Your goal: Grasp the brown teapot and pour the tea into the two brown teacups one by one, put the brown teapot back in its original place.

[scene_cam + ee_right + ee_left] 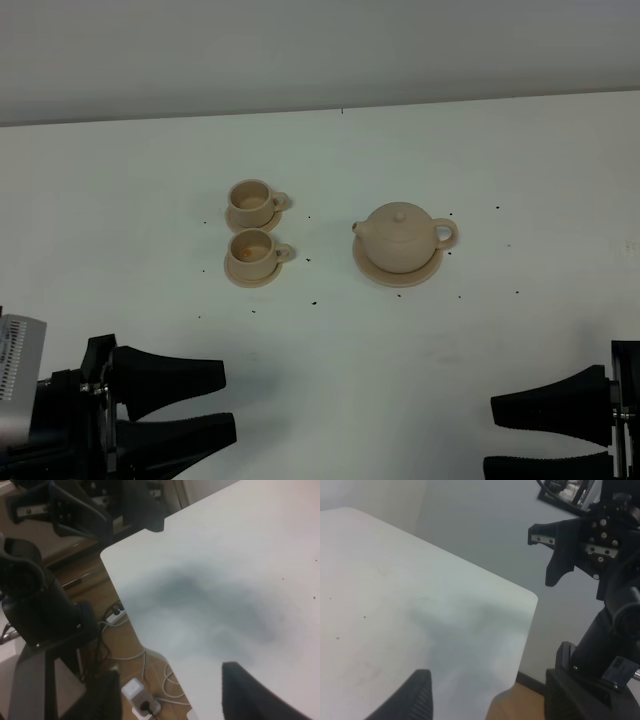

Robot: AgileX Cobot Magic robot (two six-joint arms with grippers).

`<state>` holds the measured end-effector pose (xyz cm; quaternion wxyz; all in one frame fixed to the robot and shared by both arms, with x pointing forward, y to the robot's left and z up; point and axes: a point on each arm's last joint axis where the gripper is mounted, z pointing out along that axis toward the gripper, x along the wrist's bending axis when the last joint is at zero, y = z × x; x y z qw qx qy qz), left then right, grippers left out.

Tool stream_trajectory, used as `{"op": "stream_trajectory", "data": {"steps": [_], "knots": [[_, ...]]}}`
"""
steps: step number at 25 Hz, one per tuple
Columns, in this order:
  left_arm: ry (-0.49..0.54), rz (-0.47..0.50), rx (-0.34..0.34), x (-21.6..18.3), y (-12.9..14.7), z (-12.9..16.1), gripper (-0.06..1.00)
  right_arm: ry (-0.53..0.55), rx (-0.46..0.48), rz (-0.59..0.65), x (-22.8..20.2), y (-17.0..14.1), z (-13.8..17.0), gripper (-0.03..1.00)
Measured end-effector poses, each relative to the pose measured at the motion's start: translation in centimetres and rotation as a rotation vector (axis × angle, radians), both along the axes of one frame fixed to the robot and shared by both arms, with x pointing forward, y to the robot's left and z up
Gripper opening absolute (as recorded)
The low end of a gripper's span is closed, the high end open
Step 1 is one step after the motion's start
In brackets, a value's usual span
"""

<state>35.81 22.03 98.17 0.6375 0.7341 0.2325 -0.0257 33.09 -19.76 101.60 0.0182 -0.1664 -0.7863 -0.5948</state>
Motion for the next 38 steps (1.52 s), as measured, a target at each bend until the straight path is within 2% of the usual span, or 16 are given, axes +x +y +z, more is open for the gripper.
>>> {"op": "stream_trajectory", "data": {"steps": [10,23,33,38], "knots": [[0.001,0.0,0.0,0.0,0.0,0.0,0.52,0.009,0.017,-0.024,0.18,0.0,0.13,0.58],[0.001,0.001,0.0,0.0,0.0,-0.01,0.52,0.011,0.021,-0.036,0.28,-0.01,0.16,0.58],[0.001,0.006,-0.005,0.05,0.01,0.04,0.52,0.023,0.072,-0.065,0.51,0.04,0.58,0.58],[-0.002,0.061,-0.055,0.52,0.07,0.48,0.52,0.025,0.078,-0.06,0.46,0.06,0.63,0.58]]}}
